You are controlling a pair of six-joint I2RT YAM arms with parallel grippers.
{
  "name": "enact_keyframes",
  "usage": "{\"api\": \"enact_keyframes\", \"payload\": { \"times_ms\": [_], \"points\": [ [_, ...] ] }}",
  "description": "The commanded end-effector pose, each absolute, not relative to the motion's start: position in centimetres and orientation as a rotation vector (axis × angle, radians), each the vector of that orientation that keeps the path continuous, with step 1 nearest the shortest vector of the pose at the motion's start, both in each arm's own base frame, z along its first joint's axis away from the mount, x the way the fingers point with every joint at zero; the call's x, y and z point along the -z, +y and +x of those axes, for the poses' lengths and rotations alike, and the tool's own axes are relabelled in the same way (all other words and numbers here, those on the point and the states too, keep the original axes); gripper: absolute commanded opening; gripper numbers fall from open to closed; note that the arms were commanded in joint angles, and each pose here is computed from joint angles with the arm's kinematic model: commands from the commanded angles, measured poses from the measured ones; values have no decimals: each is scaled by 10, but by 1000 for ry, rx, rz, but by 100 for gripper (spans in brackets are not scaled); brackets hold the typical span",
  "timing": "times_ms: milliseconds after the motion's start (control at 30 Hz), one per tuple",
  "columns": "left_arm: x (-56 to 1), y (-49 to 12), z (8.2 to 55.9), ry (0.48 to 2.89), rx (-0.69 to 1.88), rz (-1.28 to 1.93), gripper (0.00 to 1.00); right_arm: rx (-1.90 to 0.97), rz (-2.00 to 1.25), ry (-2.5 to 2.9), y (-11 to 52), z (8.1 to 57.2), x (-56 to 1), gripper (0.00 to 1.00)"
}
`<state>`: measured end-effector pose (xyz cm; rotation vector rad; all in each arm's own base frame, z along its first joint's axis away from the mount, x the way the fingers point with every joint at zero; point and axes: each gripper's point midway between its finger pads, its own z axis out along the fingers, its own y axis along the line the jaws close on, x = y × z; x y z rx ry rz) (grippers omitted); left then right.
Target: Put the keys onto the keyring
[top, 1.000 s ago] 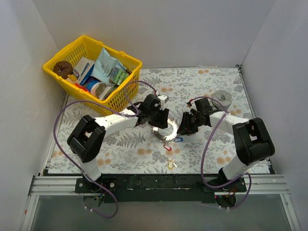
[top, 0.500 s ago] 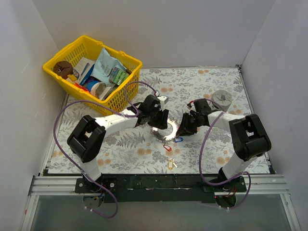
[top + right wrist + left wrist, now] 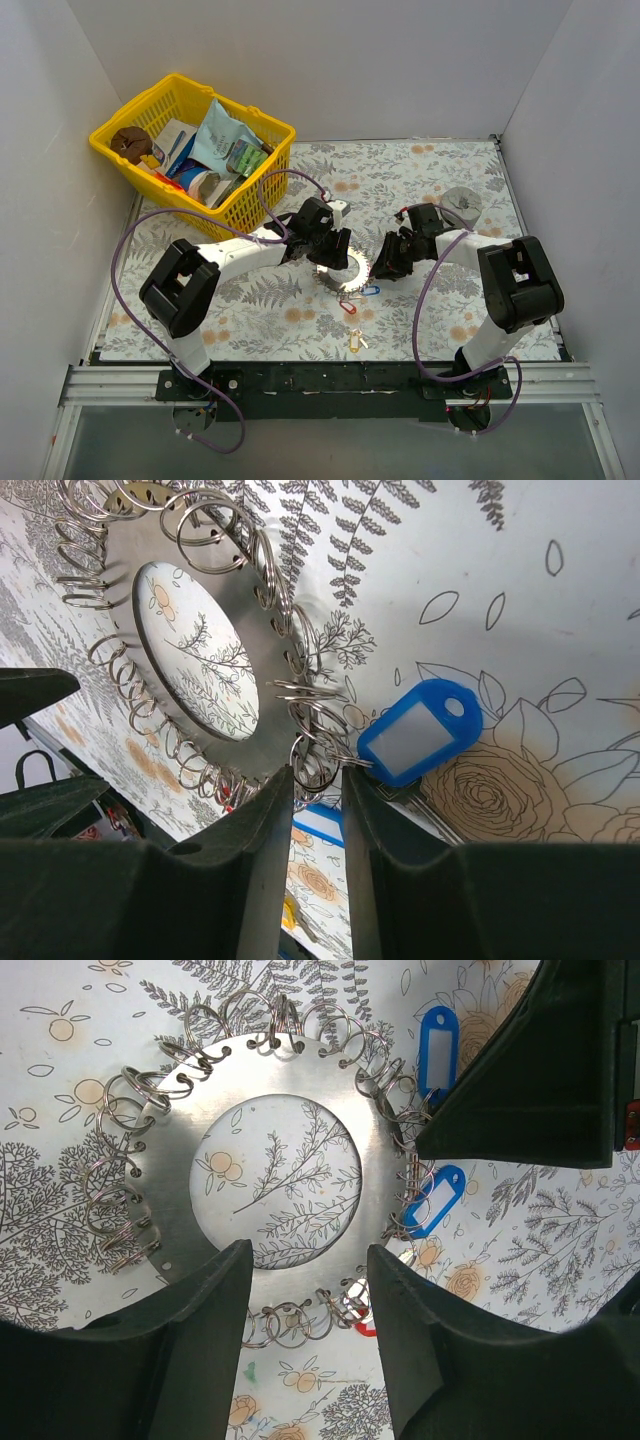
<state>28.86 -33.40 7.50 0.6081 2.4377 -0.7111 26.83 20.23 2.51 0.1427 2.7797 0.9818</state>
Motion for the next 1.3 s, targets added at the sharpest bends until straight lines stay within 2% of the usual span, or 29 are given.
{"api": "enact_keyframes", "payload": {
  "times_ms": [0,567,800,900,1100,1233,1267],
  "points": [
    [-91,-335,289,2394,730,624,49,-1020,127,2724,208,284,-37,33],
    [-87,-333,288,2403,722,628,50,-1066,150,2701,211,291,-39,27],
    [-82,-330,285,2416,718,623,50,-1211,7,2551,223,289,-82,32],
    [-80,-328,284,2421,711,620,50,-1182,-23,2550,220,289,-89,34],
    [-83,-327,283,2416,710,613,50,-1011,-200,2498,206,300,-101,50],
    [-91,-327,283,2403,719,604,50,-886,-361,2380,195,309,-115,65],
    [-95,-329,284,2396,734,599,50,-870,-396,2348,194,310,-119,67]
  ]
}}
